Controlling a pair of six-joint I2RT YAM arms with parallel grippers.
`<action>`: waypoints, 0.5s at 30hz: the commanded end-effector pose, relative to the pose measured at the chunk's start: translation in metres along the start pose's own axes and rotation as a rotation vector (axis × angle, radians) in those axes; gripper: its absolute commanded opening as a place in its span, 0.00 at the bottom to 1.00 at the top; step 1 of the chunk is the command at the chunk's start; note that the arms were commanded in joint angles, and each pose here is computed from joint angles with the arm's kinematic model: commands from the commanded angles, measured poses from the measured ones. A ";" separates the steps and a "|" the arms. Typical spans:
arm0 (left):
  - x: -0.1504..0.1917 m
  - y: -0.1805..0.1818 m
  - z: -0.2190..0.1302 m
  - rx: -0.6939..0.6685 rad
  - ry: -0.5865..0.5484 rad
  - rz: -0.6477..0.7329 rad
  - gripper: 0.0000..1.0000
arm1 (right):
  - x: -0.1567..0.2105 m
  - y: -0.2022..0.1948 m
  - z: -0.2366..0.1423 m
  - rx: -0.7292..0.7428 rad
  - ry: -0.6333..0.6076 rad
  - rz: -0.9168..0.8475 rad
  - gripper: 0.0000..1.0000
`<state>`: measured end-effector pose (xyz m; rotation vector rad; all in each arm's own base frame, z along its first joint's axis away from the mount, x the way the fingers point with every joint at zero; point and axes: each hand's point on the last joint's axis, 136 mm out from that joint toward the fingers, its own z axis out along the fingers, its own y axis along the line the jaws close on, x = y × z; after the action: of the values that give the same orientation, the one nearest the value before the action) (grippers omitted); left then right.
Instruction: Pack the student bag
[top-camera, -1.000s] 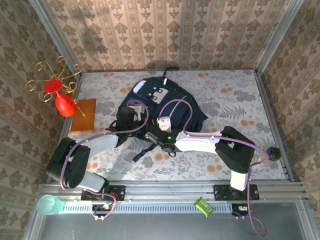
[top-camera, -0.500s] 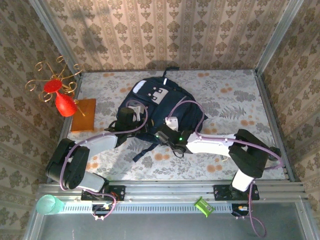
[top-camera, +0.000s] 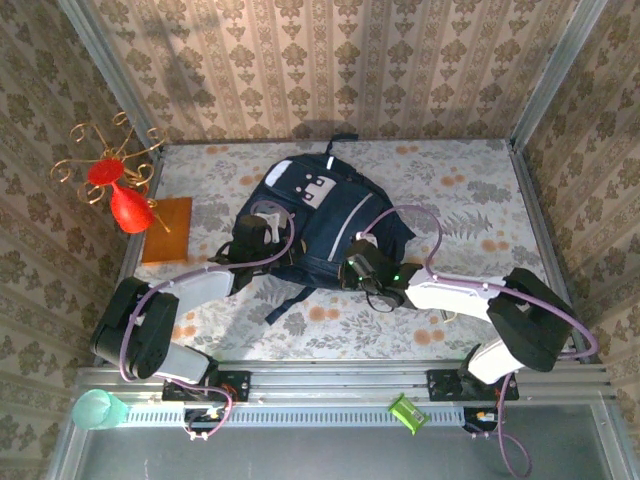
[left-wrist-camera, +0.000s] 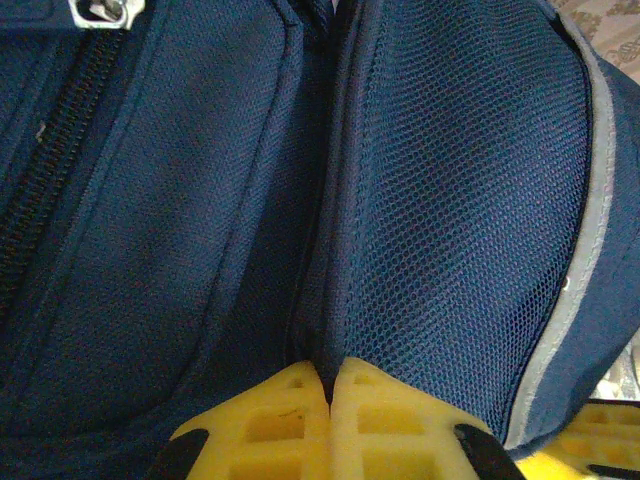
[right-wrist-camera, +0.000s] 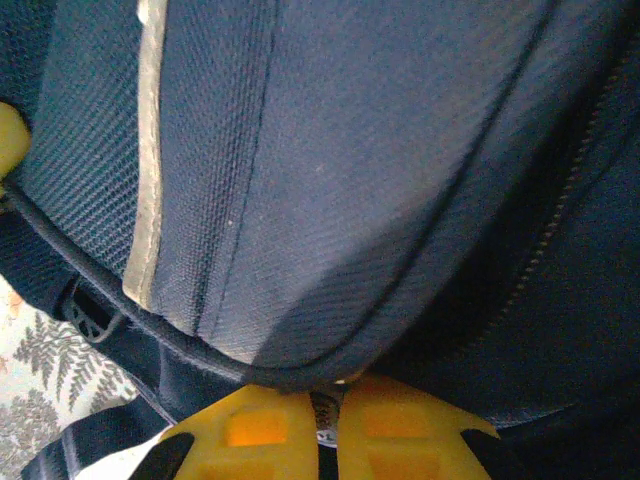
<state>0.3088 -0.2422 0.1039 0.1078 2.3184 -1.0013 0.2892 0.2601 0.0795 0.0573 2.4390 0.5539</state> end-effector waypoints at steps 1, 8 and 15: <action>0.005 0.036 -0.008 -0.131 0.002 -0.006 0.00 | -0.008 -0.043 -0.014 0.148 -0.018 -0.016 0.00; 0.010 0.040 -0.002 -0.128 0.027 -0.010 0.00 | -0.007 -0.040 -0.015 0.086 -0.011 -0.030 0.00; 0.010 0.036 -0.001 -0.111 0.035 -0.011 0.00 | -0.008 -0.007 -0.018 -0.008 -0.027 -0.154 0.14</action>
<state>0.3108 -0.2373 0.0982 0.1063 2.3333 -0.9890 0.2878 0.2471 0.0903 -0.0513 2.4153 0.5519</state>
